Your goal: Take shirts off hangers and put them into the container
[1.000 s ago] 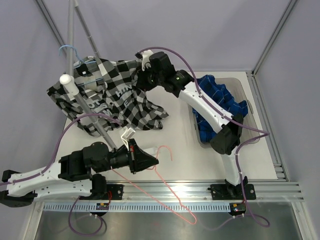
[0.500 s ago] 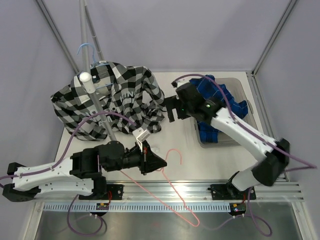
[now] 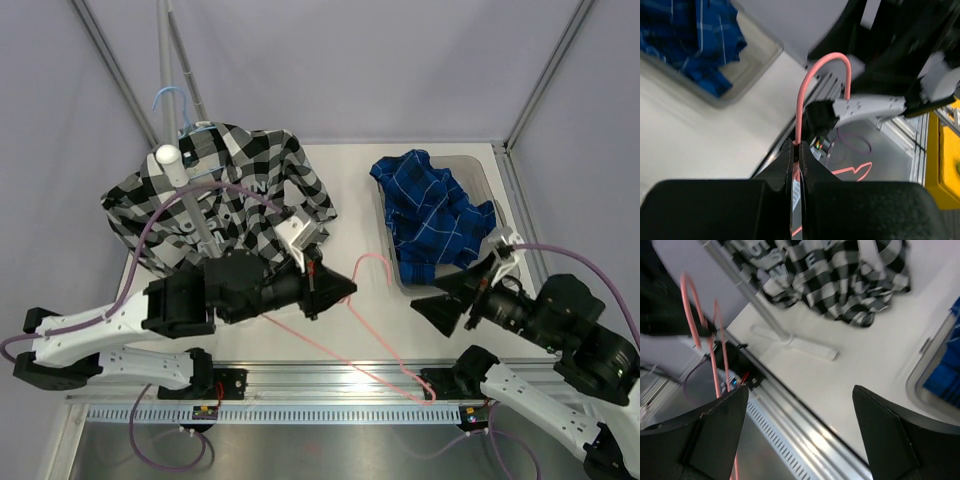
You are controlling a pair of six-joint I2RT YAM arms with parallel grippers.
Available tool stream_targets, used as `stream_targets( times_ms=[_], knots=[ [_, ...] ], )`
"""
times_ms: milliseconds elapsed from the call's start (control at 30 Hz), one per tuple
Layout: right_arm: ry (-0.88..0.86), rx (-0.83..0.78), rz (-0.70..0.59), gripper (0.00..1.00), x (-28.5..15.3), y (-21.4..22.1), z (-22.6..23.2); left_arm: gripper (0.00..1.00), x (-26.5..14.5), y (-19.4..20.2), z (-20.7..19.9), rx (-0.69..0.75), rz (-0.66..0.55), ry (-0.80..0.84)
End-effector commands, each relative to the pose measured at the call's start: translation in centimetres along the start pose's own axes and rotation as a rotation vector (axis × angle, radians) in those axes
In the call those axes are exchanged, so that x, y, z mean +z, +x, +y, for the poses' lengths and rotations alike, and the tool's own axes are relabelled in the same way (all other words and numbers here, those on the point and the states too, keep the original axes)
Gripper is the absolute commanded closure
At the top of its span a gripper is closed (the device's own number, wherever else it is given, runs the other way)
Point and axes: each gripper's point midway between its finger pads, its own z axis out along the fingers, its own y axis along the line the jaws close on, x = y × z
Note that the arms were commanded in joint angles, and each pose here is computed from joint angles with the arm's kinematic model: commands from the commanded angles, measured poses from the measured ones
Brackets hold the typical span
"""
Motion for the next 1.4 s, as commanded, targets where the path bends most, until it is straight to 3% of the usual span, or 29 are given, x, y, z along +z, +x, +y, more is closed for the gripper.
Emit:
stream_targets(
  times_ms=[0, 133, 600, 1133, 1367],
  knots=[
    [-0.2, 0.059, 0.119, 0.08, -2.7, 4.0, 2.9, 1.0, -0.2, -6.6, -2.0, 0.075, -0.129, -0.03],
    [-0.22, 0.064, 0.123, 0.12, -4.9, 5.6, 2.8, 1.0, 0.4, -9.0, -3.5, 0.12, -0.131, -0.035],
    [-0.285, 0.083, 0.023, 0.24, -10.3, 6.1, 3.4, 1.0, 0.7, -10.7, -4.7, 0.138, -0.14, -0.022],
    [-0.4, 0.103, 0.09, 0.35, -10.0, 7.6, 5.2, 1.0, 1.4, -10.9, -5.2, 0.142, -0.142, -0.008],
    [-0.458, 0.102, 0.128, 0.52, -9.5, 8.2, 6.0, 1.0, 2.1, -10.8, -5.6, 0.147, -0.138, 0.002]
  ],
)
